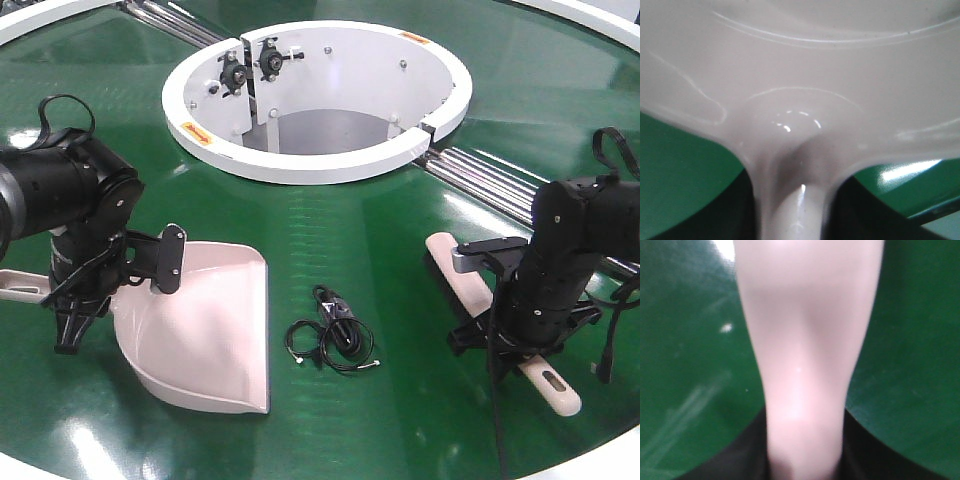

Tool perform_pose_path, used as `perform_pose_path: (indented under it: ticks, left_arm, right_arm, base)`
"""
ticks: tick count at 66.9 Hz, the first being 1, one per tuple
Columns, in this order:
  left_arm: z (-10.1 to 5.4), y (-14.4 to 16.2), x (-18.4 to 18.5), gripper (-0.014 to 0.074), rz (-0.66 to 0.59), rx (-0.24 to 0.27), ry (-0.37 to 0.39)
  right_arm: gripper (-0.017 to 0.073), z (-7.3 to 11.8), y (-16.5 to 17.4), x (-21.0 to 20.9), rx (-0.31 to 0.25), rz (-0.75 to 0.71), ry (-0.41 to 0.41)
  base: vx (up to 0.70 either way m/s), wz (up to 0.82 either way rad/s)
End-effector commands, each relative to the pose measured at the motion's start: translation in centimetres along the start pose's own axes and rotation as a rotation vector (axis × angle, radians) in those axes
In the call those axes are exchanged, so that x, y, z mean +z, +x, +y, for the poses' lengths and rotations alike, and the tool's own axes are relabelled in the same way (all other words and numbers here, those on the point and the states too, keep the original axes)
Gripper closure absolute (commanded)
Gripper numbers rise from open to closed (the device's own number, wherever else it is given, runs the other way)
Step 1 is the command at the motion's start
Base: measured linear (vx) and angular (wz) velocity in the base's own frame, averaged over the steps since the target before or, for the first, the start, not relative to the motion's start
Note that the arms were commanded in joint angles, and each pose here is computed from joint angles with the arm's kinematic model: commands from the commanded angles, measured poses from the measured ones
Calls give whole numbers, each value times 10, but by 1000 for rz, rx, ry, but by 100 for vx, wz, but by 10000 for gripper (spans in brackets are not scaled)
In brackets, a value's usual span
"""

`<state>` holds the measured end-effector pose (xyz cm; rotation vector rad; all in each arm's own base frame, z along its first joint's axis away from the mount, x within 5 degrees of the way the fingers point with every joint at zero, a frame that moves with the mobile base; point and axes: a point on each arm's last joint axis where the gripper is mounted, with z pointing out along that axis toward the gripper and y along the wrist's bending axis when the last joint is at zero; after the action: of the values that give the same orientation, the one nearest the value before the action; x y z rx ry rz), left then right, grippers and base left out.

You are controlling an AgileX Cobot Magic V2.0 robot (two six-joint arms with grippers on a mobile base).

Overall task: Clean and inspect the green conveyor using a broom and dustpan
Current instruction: 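Lift the brush with the right gripper and move it behind the cable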

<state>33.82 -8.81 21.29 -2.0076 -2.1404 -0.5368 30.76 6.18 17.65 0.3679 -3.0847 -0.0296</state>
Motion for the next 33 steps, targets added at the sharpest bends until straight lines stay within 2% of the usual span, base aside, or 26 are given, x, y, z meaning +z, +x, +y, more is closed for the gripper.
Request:
perform_pose_path:
  ticks: [1, 18, 33]
  left_arm:
    - [3, 7, -22, 600, -15, -26, -71]
    - [3, 7, -22, 600, -15, -26, -71]
    - [3, 7, -22, 600, -15, -26, -71]
  right_arm:
    - [572, 2, -2, -26, -10, -99, -4]
    - [564, 7, 5, -47, 20, -168, -44]
    - [564, 37, 10, -53, 14, -161, -29]
  base:
    - [0, 0]
    - [0, 0]
    - [0, 0]
